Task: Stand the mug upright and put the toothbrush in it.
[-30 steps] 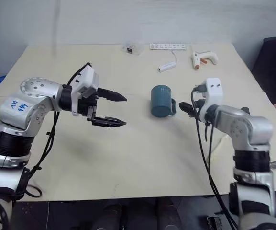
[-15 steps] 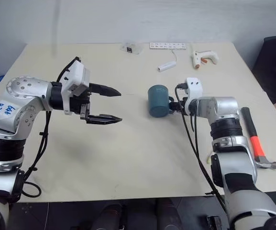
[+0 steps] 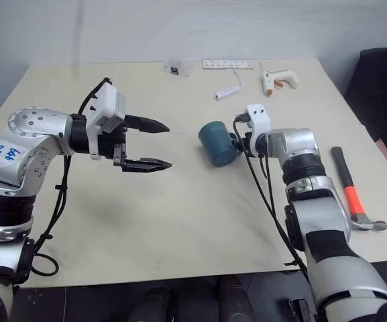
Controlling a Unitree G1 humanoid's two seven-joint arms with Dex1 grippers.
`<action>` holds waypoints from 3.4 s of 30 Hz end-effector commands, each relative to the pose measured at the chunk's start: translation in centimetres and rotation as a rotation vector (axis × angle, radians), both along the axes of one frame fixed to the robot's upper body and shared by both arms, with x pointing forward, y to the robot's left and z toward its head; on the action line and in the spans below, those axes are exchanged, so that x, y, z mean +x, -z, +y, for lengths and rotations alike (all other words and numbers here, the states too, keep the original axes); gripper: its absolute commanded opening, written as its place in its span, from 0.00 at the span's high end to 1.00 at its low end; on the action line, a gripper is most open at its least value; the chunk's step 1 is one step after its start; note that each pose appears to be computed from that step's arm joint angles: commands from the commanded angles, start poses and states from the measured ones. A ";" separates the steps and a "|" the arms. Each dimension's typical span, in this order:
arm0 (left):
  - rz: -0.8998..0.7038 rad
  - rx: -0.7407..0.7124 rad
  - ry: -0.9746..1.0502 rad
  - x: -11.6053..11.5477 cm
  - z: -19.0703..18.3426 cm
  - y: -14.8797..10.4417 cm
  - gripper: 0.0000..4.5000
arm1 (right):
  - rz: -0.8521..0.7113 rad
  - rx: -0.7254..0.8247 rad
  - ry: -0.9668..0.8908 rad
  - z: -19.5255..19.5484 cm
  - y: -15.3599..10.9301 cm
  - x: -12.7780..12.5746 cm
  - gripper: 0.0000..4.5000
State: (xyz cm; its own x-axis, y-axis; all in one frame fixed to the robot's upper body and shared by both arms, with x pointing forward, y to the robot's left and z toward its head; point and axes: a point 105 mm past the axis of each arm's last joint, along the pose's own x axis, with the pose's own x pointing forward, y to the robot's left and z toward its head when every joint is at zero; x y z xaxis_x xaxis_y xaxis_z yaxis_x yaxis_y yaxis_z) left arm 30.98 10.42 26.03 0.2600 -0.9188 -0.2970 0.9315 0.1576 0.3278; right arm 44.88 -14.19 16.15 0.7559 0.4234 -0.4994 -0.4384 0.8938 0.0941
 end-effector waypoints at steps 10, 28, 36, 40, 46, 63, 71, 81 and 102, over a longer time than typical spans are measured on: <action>0.063 -0.182 -0.243 -0.6 4.9 -0.8 0.00 | -0.584 0.235 -0.169 7.6 -4.7 -3.9 0.99; 0.250 -0.168 -0.450 -4.6 10.1 1.5 0.00 | -0.877 0.084 -0.152 8.8 3.6 -7.2 0.99; 0.236 -0.132 -0.301 -5.2 6.9 2.1 0.00 | -0.792 0.029 -0.150 6.6 5.6 -8.1 0.67; 0.234 -0.157 -0.284 -4.5 6.5 1.9 0.00 | -0.799 -0.013 -0.125 5.1 4.2 -8.4 0.37; 0.254 -0.167 -0.218 -4.4 5.5 2.5 0.00 | -0.736 -0.060 -0.173 2.5 1.7 -11.1 0.22; 0.297 -0.198 0.220 -8.2 0.7 1.4 0.00 | -0.319 -0.138 0.445 -12.2 -6.0 -17.6 0.22; 0.265 -0.205 0.241 -8.2 0.0 0.7 0.00 | -0.197 0.068 0.681 -15.6 -3.1 -17.0 0.22; 0.238 -0.189 0.217 -8.8 -0.1 0.6 0.00 | 0.034 0.299 0.712 -13.2 1.7 -14.3 0.22; 0.224 -0.215 0.165 -9.2 0.4 0.3 0.00 | -0.101 0.156 0.655 -15.4 -4.3 -15.2 0.22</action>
